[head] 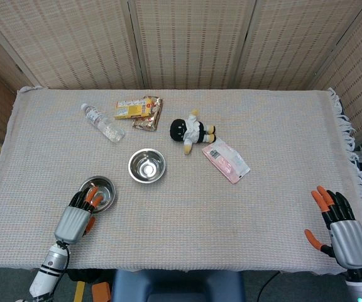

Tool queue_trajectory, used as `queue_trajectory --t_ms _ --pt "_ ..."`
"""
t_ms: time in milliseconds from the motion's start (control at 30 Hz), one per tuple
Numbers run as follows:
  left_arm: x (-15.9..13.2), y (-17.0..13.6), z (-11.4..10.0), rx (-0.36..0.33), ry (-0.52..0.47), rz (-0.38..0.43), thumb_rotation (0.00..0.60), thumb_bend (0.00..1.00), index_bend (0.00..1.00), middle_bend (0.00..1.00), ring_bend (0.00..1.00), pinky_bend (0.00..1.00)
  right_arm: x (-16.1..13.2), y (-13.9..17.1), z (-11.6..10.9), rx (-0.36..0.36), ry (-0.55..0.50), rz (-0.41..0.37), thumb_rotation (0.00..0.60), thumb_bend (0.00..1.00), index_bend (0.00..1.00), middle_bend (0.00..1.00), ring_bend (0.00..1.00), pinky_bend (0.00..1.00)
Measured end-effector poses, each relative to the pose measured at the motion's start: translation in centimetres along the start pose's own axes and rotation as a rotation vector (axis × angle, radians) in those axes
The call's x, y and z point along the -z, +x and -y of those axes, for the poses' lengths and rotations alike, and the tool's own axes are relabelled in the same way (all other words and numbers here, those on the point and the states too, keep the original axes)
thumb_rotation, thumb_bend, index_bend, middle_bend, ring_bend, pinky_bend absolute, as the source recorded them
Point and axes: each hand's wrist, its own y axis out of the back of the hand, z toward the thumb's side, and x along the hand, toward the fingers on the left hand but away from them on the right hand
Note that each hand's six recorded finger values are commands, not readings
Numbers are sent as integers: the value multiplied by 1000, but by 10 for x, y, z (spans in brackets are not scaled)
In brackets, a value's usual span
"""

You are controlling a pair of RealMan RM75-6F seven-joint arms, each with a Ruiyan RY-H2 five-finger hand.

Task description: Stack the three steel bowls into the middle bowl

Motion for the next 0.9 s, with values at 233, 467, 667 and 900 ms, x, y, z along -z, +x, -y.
queue_trajectory --t_ms 233,467,667,900 --pt "0 11 2 -29 -8 -9 600 449 483 47 27 143 3 -1 2 -22 0 14 600 198 0 0 0 0" --pt "2 16 -2 -86 -29 -8 600 449 638 124 72 144 5 -3 6 -46 2 24 600 197 0 0 0 0" --pt "4 23 -6 -124 -26 -8 600 451 666 141 79 145 7 -4 4 -46 -1 30 600 197 0 0 0 0" --pt "0 43 -33 -244 -41 -2 600 451 665 155 87 145 9 -4 5 -65 -4 39 600 197 0 0 0 0"
